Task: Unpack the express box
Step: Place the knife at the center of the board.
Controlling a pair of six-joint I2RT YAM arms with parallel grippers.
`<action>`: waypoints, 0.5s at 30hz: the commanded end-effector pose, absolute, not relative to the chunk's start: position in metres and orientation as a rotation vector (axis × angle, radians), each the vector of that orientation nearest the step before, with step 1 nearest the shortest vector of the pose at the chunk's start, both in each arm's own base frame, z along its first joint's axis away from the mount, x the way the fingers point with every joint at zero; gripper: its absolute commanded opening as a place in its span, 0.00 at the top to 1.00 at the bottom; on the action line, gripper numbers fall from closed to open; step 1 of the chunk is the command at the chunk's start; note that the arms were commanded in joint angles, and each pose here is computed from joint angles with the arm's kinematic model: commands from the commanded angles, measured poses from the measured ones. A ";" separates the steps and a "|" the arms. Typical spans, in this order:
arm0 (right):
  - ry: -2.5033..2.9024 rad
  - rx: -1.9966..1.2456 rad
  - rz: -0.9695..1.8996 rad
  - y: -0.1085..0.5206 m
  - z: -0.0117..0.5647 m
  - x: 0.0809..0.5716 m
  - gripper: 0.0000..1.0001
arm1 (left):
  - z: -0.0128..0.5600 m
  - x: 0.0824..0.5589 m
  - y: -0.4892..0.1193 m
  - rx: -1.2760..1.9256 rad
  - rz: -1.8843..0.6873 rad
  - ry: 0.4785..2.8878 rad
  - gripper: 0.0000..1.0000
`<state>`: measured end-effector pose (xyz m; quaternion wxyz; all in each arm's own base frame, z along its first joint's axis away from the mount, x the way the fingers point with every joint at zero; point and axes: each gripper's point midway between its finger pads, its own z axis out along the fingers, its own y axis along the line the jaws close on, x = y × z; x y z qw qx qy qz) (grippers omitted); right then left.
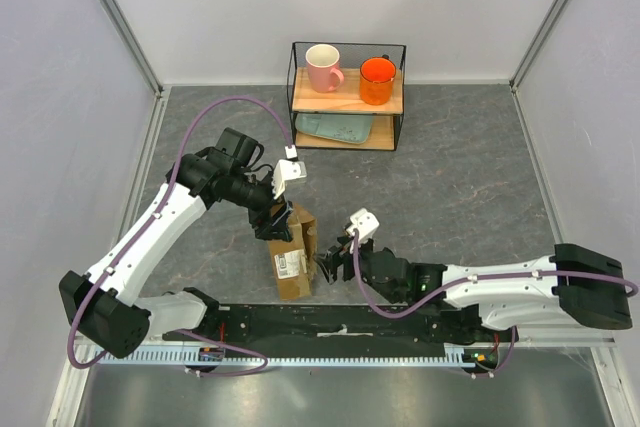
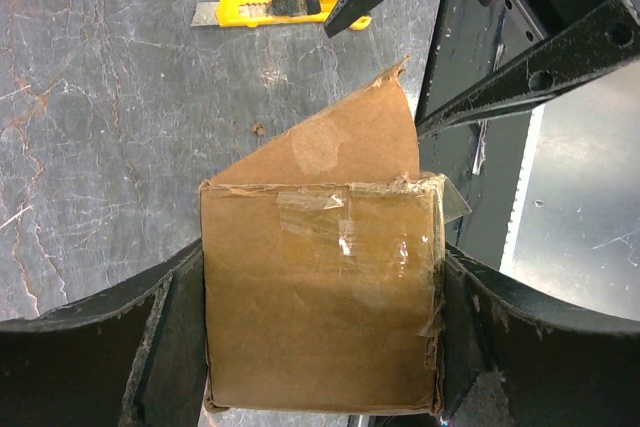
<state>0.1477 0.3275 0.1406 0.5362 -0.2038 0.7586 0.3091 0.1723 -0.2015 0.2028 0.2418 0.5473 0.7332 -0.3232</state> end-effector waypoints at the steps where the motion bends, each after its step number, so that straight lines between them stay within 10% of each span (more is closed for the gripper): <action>1: 1.711 -0.382 0.816 0.349 0.182 0.156 0.21 | 0.206 0.175 -0.205 1.466 -0.880 1.997 0.52; 15: 1.869 -0.383 0.715 0.379 0.123 0.163 0.48 | 0.212 0.178 -0.201 1.418 -0.840 2.011 0.53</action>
